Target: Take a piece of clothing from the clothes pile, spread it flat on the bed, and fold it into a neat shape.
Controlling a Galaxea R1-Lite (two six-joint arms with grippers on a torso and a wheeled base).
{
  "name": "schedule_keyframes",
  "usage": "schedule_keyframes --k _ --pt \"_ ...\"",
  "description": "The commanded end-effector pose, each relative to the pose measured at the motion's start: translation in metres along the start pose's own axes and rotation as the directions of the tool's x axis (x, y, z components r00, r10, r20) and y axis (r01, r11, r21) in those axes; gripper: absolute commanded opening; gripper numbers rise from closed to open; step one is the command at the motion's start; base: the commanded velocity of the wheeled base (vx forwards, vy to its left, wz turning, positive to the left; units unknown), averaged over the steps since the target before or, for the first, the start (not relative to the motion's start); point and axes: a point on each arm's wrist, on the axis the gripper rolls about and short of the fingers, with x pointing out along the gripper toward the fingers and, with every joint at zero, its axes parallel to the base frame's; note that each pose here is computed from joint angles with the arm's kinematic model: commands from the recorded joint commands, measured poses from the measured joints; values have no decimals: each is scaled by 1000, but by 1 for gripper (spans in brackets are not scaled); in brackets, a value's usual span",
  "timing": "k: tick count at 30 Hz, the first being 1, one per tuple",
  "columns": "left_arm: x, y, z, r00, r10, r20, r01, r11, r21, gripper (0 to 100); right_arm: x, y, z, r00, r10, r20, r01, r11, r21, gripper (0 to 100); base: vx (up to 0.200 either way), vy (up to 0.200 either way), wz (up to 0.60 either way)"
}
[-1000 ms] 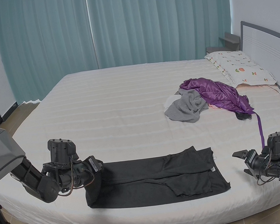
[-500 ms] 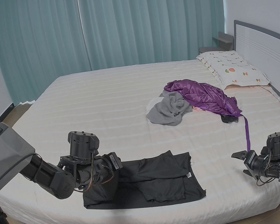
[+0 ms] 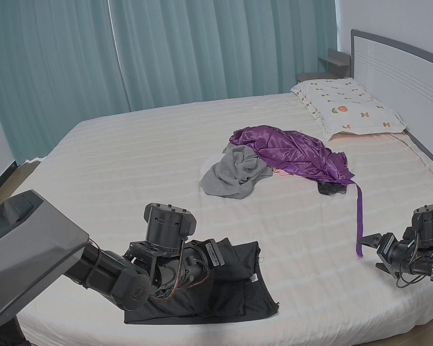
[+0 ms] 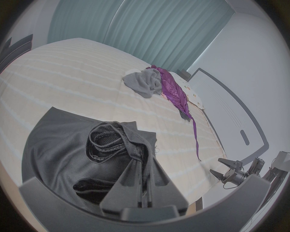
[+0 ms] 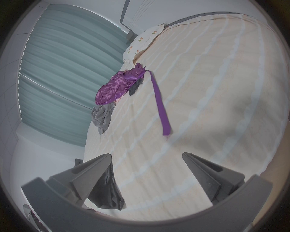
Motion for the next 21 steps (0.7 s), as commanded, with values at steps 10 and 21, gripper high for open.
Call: schedule_keyframes --k 10,21 --pt "32 -8 -20 999 34 -27 -33 999 29 100 1 -1 -1 1000 -5 -6 5 1000 0 100 0 0 0" --pt "24 -9 -16 1000 17 -17 -17 999 -41 100 1 -1 -1 1000 -8 -8 8 1000 1 100 0 0 0"
